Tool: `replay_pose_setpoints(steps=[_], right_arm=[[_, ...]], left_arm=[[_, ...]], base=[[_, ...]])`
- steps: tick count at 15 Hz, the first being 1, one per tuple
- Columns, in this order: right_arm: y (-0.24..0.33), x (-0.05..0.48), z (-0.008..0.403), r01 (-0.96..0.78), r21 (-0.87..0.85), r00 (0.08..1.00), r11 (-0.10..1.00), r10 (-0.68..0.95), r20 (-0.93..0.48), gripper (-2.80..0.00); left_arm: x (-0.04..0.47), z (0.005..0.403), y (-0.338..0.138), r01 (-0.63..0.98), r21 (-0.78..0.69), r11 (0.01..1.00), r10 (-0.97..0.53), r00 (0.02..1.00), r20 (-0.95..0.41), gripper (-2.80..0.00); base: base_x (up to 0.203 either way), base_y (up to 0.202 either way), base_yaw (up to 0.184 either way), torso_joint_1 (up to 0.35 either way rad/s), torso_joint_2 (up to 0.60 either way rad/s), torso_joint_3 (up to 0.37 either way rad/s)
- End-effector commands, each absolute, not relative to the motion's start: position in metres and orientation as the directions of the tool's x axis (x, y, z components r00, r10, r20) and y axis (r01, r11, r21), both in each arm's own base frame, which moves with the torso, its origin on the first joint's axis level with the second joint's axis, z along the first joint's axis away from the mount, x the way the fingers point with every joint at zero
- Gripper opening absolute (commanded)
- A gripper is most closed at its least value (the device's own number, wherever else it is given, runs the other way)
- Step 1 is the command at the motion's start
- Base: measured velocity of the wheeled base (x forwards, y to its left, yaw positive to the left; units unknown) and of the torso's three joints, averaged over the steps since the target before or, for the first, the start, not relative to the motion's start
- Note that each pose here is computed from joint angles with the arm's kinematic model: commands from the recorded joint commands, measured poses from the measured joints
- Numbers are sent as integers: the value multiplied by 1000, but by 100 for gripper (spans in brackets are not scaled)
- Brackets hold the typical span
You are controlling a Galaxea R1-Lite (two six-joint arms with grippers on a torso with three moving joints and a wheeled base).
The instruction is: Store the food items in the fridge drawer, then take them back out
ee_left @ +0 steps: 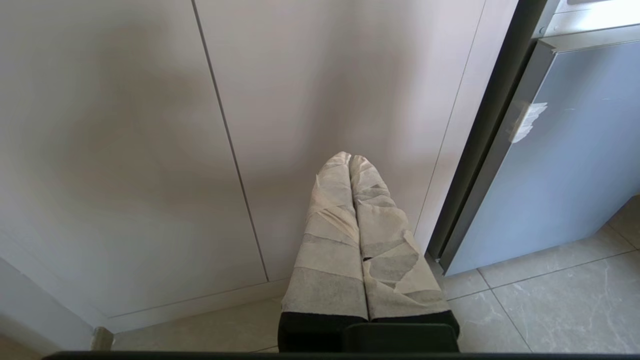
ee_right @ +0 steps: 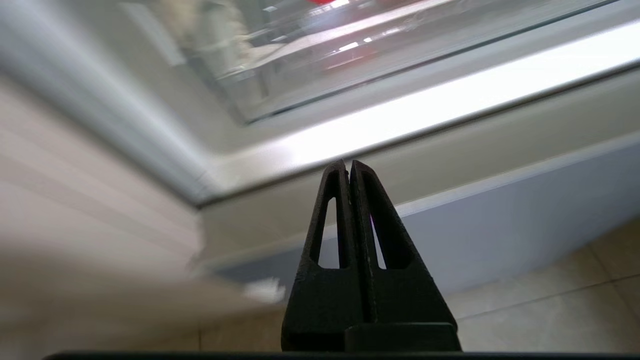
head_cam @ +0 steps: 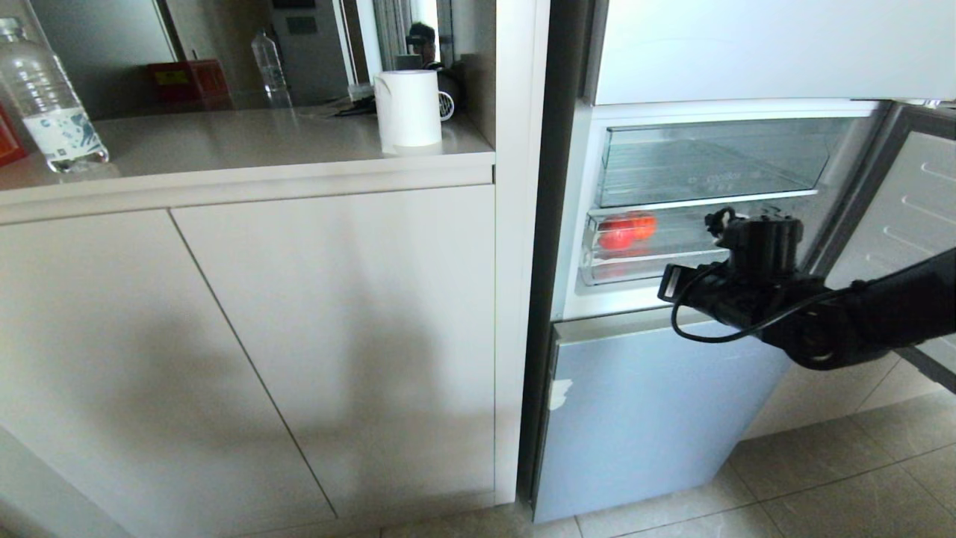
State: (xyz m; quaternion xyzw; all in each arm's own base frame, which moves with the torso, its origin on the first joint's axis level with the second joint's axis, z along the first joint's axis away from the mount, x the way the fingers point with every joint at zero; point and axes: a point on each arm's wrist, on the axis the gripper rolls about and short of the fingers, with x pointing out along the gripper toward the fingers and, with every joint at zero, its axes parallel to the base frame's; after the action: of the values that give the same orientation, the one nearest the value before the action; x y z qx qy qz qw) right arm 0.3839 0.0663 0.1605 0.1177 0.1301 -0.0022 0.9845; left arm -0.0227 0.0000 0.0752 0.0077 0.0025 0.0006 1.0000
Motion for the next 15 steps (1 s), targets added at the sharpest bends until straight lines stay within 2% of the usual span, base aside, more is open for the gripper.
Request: replay_pose_setpoints(steps=[1, 4, 6, 9, 12, 15], right_arm=[[49, 296, 230, -7, 246, 994, 969, 34, -105, -280], [22, 182, 258, -7, 208, 1000, 978, 2, 26, -280], [9, 112, 246, 11, 168, 998, 986, -23, 65, -280], [2, 40, 188, -15, 59, 999, 998, 12, 48, -280], [-1, 4, 128, 6, -48, 999, 999, -5, 38, -280], [-1, -17, 94, 8, -148, 999, 989, -1, 45, -280]], left_arm=[[-23, 75, 0, -1, 15, 1000, 2, 1000, -6, -280], [-23, 75, 0, -1, 15, 1000, 2, 1000, -6, -280], [-23, 75, 0, -1, 15, 1000, 2, 1000, -5, -280], [-23, 75, 0, -1, 15, 1000, 2, 1000, -6, -280], [-23, 75, 0, -1, 14, 1000, 2, 1000, -6, -280], [-23, 75, 0, -1, 15, 1000, 2, 1000, -6, -280]], base=[[0, 0, 0, 0, 0, 0], [0, 0, 0, 0, 0, 0], [0, 0, 0, 0, 0, 0], [0, 0, 0, 0, 0, 0], [0, 0, 0, 0, 0, 0], [0, 0, 0, 0, 0, 0]])
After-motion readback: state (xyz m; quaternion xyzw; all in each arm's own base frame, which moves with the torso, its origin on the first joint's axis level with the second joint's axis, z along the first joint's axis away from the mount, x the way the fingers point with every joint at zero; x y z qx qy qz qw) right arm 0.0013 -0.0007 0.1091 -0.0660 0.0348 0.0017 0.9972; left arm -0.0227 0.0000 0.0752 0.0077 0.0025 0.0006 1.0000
